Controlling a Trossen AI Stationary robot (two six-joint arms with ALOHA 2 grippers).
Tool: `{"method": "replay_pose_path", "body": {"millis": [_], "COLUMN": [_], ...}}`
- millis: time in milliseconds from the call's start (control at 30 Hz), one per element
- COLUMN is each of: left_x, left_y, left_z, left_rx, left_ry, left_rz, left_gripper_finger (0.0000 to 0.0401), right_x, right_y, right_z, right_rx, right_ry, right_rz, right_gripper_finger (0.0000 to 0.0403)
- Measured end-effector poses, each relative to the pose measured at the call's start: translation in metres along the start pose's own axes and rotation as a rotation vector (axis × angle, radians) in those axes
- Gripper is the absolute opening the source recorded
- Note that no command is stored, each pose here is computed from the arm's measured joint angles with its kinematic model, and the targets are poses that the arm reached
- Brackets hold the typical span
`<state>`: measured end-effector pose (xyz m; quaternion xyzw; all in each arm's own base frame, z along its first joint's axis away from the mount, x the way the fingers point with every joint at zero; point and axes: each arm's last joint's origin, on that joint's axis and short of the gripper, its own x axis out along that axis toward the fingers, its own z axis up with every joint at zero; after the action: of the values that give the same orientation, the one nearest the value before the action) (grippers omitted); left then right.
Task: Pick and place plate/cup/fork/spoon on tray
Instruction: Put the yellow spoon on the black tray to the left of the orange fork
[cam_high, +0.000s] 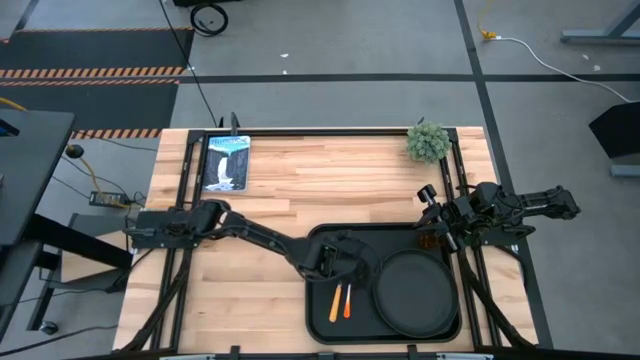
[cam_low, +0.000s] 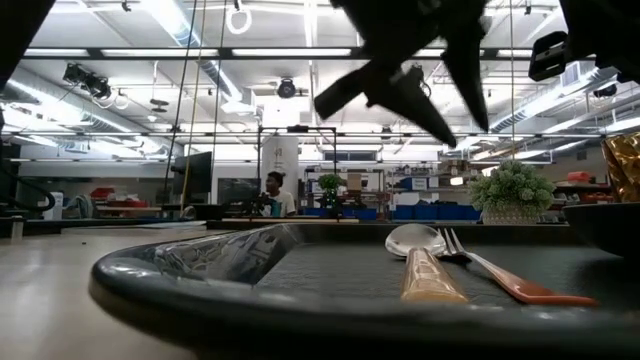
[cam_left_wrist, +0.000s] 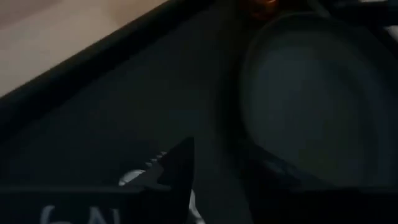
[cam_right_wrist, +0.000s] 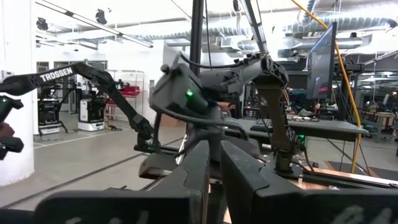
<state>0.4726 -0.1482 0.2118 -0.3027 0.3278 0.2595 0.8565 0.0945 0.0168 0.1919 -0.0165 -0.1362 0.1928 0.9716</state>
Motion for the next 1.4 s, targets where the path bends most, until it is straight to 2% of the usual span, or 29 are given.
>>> {"method": "replay_pose_path", "body": {"millis": [200, 433, 900, 1033, 1133, 1233, 1400], "left_x": [0.012, 0.018, 0.017, 0.016, 0.013, 0.012, 0.031], "left_y": [0.015, 0.027, 0.033, 0.031, 0.028, 0.021, 0.022], "left_z": [-0.007, -0.025, -0.027, -0.030, -0.033, -0.034, -0.033], "left_rx": [0.057, 0.216, 0.303, 0.402, 0.489, 0.597, 0.556], "left_ry": [0.098, 0.153, 0.169, 0.157, 0.106, 0.058, 0.023], "left_rz": [0.034, 0.087, 0.140, 0.137, 0.157, 0.130, 0.110], "left_gripper_finger": [0.0120, 0.0117, 0.0116, 0.0116, 0.0116, 0.0116, 0.0116], "right_x": [0.000, 0.000, 0.000, 0.000, 0.000, 0.000, 0.000], "right_y": [0.000, 0.000, 0.000, 0.000, 0.000, 0.000, 0.000], "right_z": [0.000, 0.000, 0.000, 0.000, 0.000, 0.000, 0.000], "right_rx": [0.000, 0.000, 0.000, 0.000, 0.000, 0.000, 0.000], "right_ry": [0.000, 0.000, 0.000, 0.000, 0.000, 0.000, 0.000], "right_rz": [0.000, 0.000, 0.000, 0.000, 0.000, 0.000, 0.000], "right_gripper_finger": [0.0045, 0.0045, 0.0045, 0.0045, 0.0045, 0.0045, 0.0045]}}
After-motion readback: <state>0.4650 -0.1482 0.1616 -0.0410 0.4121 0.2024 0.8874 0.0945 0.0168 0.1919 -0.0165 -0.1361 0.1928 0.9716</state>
